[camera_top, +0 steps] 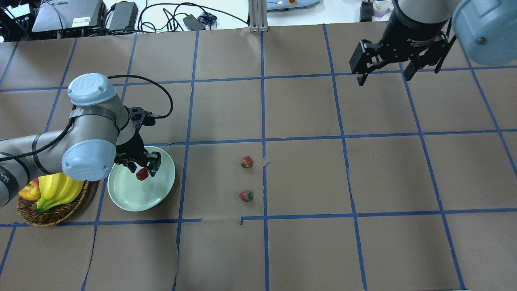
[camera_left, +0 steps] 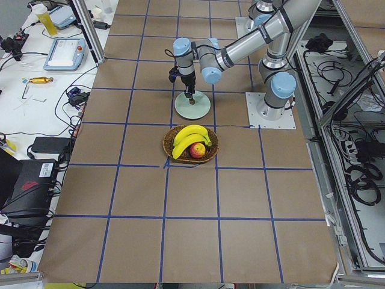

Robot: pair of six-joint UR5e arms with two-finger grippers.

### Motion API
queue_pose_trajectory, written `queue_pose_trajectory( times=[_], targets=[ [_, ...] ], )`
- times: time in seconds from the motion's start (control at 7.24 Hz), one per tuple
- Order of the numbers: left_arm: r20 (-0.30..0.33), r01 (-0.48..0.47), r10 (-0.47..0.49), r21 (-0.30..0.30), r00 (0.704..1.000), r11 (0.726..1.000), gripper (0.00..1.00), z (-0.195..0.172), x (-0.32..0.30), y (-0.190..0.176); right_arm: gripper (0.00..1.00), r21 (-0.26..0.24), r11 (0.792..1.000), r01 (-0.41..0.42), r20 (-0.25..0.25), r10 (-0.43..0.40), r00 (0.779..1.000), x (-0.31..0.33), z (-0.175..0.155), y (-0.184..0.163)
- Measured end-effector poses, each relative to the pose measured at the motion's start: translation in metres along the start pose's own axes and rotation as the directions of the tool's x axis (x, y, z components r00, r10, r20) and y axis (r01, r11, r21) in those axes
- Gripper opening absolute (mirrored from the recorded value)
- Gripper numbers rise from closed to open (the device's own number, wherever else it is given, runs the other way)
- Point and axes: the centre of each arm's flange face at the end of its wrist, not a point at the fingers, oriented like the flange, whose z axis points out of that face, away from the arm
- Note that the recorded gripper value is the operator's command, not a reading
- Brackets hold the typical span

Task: Collect all strawberries into plate
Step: 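Carry the strawberry over the green plate and open the left gripper, then reach the left gripper back and grasp a second strawberry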

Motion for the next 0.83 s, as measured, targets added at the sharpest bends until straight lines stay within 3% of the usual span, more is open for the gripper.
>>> queue_pose_trajectory(
  times=[0.28, 0.55, 0.83],
  targets=[
    [0.019, 0.031, -0.033, 0.068, 0.999, 0.997, 1.0, -0.023, 0.039, -0.014, 1.0, -0.001, 1.0, 0.0, -0.001, 0.0, 1.0, 0.0, 0.001, 0.0],
    [-0.024, 0.147, -0.145, 0.15, 0.989, 0.978, 0.99, -0.047, 0.118, -0.035, 1.0, -0.002, 1.0, 0.0, -0.001, 0.0, 1.0, 0.0, 0.001, 0.0],
    [-0.073, 0.199, -0.187, 0.225, 0.98, 0.954, 0.9, -0.033, 0.194, -0.048, 1.0, -0.003, 1.0, 0.001, -0.001, -0.001, 1.0, 0.0, 0.001, 0.0]
  ],
)
